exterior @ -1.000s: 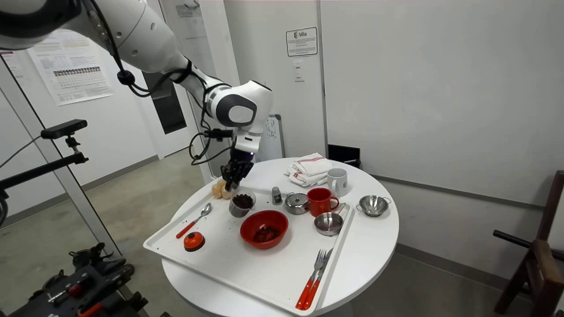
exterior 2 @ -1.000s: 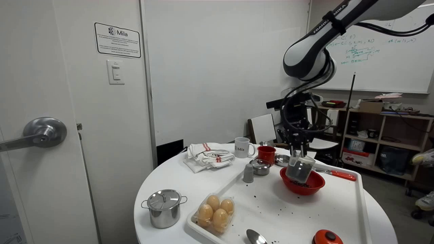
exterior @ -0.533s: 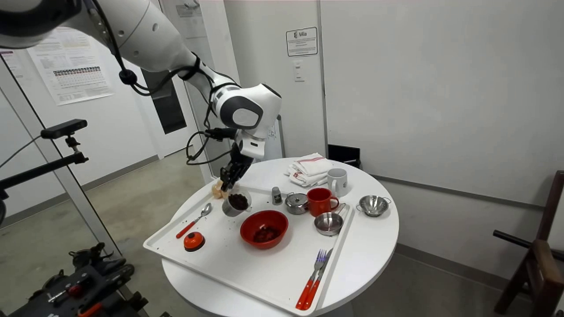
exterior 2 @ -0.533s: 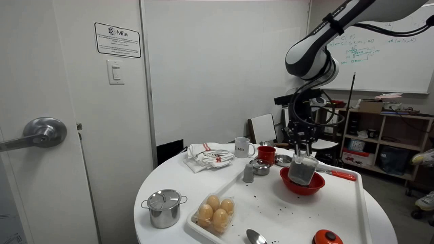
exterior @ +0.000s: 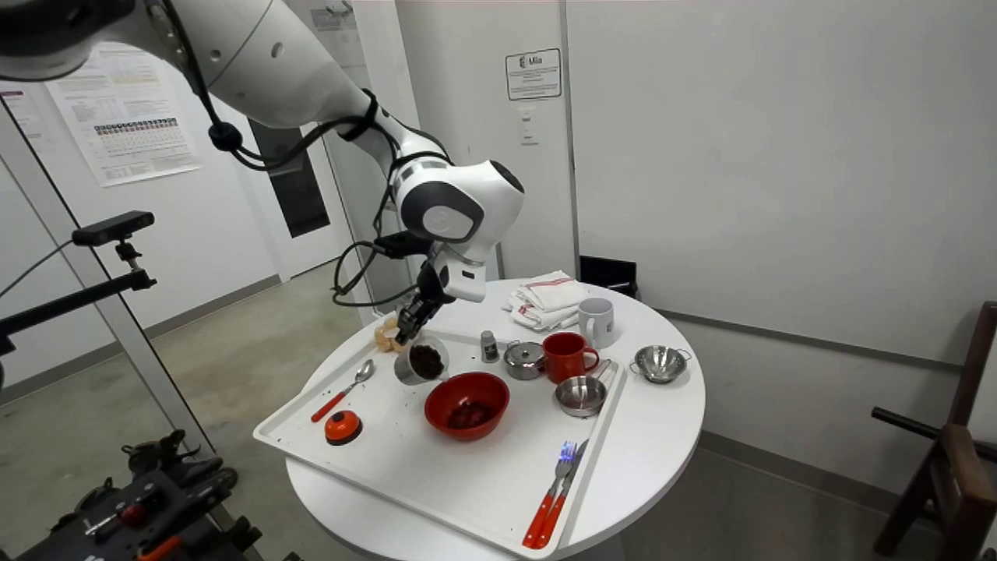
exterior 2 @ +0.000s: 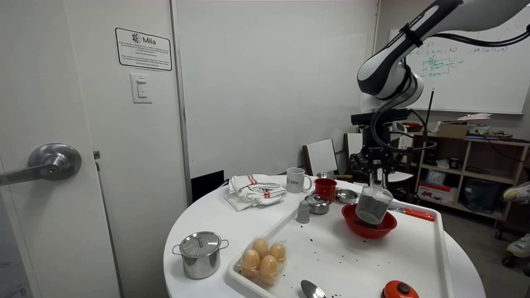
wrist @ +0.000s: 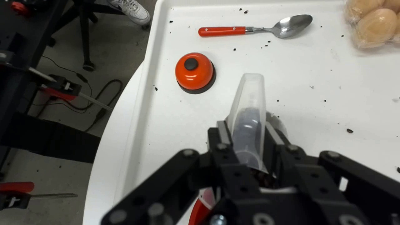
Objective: Pour some contents from the clear jar into the orange bowl
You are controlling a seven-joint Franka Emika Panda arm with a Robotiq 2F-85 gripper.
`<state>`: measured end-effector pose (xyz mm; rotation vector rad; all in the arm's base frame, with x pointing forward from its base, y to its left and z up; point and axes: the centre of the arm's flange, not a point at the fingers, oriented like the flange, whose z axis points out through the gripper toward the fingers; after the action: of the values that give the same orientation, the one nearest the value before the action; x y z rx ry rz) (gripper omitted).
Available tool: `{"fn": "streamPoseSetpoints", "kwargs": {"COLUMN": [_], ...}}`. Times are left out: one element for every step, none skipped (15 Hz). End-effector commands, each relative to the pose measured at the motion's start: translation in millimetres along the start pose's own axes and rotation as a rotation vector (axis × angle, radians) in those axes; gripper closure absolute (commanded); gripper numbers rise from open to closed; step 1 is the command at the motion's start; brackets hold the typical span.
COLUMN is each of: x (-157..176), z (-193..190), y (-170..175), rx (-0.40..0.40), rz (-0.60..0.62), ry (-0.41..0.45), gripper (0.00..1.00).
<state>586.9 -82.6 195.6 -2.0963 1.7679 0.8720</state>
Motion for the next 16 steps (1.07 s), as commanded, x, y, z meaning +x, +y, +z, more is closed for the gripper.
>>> {"fn": "streamPoseSetpoints", "kwargs": {"x": [-3.9,-3.3,-3.2,-3.5,-4.3,-5.5,-6.6,-7.1,-7.6,-8.0,-8.2,-8.0,-8.6,-10.8,-15.9,-20.7], "z": [-6.9,-6.9,-6.9,-7.0,-6.9,-6.7,-6.6,-6.1,-5.4,-4.7,-4.9,-5.7,-8.3,-10.8,-14.1,-17.4], "y": [20.4,22.9,24.9,26.7,27.8,28.6,28.0,27.2,26.2,25.3,23.4,21.4,17.9,16.6,16.1,16.5], "rx": [0.000,-0.007,-0.013,-0.026,-0.038,-0.050,-0.061,-0.074,-0.084,-0.093,-0.101,-0.110,-0.115,-0.117,-0.115,-0.109], "rz": [-0.086,-0.109,-0.131,-0.161,-0.192,-0.217,-0.238,-0.254,-0.261,-0.261,-0.249,-0.241,-0.223,-0.212,-0.196,-0.171], "ry": [-0.051,-0.059,-0.065,-0.074,-0.085,-0.095,-0.109,-0.125,-0.140,-0.153,-0.167,-0.181,-0.193,-0.198,-0.186,-0.163], "gripper": [0.89,0.89,0.89,0.89,0.89,0.89,0.89,0.89,0.89,0.89,0.89,0.89,0.89,0.89,0.89,0.90]}}
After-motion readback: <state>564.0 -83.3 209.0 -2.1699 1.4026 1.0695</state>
